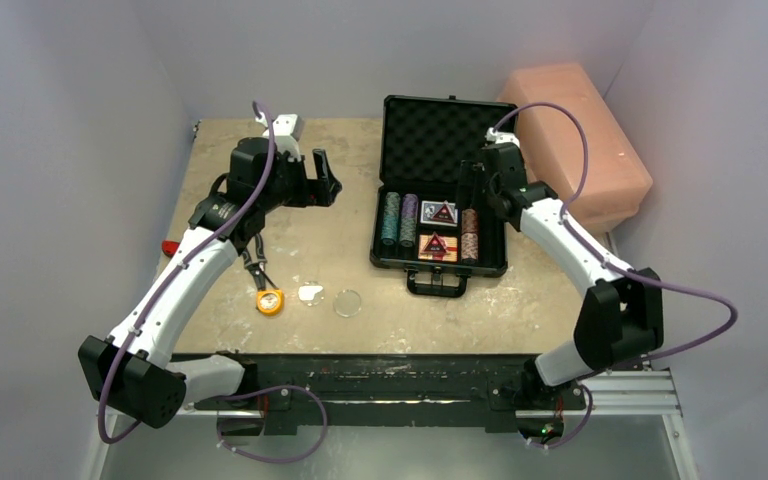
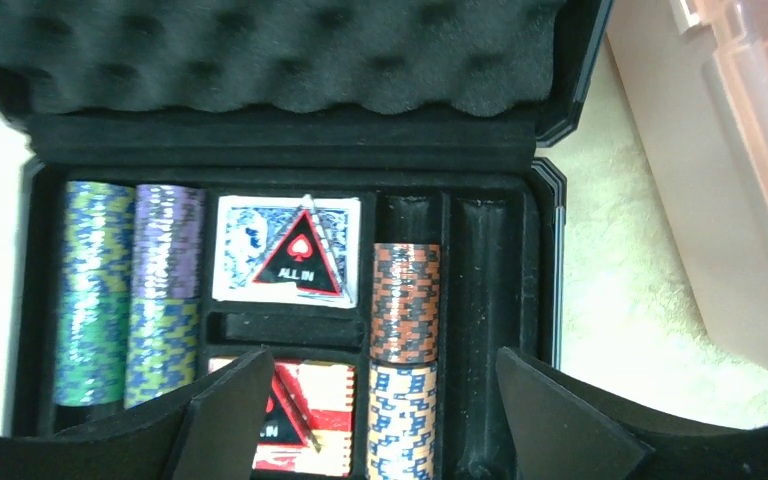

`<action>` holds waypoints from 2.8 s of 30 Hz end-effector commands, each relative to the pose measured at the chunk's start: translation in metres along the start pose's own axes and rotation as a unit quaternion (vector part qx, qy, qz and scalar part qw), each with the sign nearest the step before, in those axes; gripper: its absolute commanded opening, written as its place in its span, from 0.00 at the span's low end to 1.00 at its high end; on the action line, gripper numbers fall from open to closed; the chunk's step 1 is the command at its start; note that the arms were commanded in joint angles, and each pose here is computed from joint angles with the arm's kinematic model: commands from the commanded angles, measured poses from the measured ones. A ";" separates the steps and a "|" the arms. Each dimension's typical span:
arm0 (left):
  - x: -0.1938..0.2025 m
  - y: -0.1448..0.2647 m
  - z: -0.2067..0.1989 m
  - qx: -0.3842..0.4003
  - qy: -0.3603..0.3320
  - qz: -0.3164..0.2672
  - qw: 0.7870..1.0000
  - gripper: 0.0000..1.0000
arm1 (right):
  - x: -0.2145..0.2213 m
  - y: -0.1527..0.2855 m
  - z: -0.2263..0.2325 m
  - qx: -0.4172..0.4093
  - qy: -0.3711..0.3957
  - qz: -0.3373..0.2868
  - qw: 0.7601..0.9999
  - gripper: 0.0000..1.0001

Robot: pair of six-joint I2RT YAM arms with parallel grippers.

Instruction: Pack up texas hold em set

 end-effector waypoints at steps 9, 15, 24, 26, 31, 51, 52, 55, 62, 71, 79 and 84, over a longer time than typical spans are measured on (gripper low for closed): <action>-0.014 0.012 0.021 -0.059 -0.040 -0.040 0.997 1.00 | -0.039 0.070 0.005 -0.064 -0.034 -0.096 0.993 0.99; -0.009 0.019 0.038 -0.114 -0.049 -0.035 0.992 1.00 | -0.040 0.089 0.003 -0.079 -0.045 -0.118 0.989 0.99; 0.008 0.032 0.048 -0.159 0.000 0.008 0.987 1.00 | -0.036 0.102 0.007 -0.111 -0.069 -0.139 0.982 0.99; 0.017 0.038 0.052 -0.173 0.016 0.016 0.985 1.00 | -0.035 0.102 0.009 -0.117 -0.075 -0.140 0.980 0.99; 0.049 0.051 0.064 -0.203 0.059 0.035 0.977 1.00 | -0.033 0.102 0.015 -0.138 -0.080 -0.133 0.978 0.99; 0.160 0.077 0.090 -0.241 0.127 0.130 0.954 0.99 | -0.002 0.104 0.040 -0.215 -0.070 -0.088 0.970 0.99; 0.163 0.077 0.089 -0.242 0.125 0.133 0.953 0.99 | -0.001 0.105 0.042 -0.218 -0.070 -0.088 0.969 0.99; 0.171 0.079 0.088 -0.248 0.118 0.140 0.951 0.98 | 0.003 0.109 0.048 -0.228 -0.066 -0.084 0.968 0.99; 0.185 0.077 0.078 -0.235 0.079 0.157 0.956 0.97 | 0.012 0.113 0.060 -0.229 -0.046 -0.078 0.969 0.99; 0.196 0.070 0.056 -0.171 0.031 0.176 0.969 0.95 | 0.025 0.119 0.074 -0.234 -0.029 -0.066 0.969 0.99; 0.210 0.050 0.043 -0.146 0.005 0.196 0.970 0.93 | 0.032 0.117 0.072 -0.231 -0.023 -0.059 0.971 0.99; 0.216 0.033 0.031 -0.139 0.000 0.209 0.968 0.91 | 0.038 0.117 0.069 -0.226 -0.022 -0.054 0.972 0.99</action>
Point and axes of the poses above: each gripper's point midway between its finger pads, its own y axis back along the fingers, its own z axis along the line the jaws close on, x = y × z, the point moved 3 cm from there along y, back along the fingers, and after that the axes turned 3 degrees about y, right-handed, at the moved point
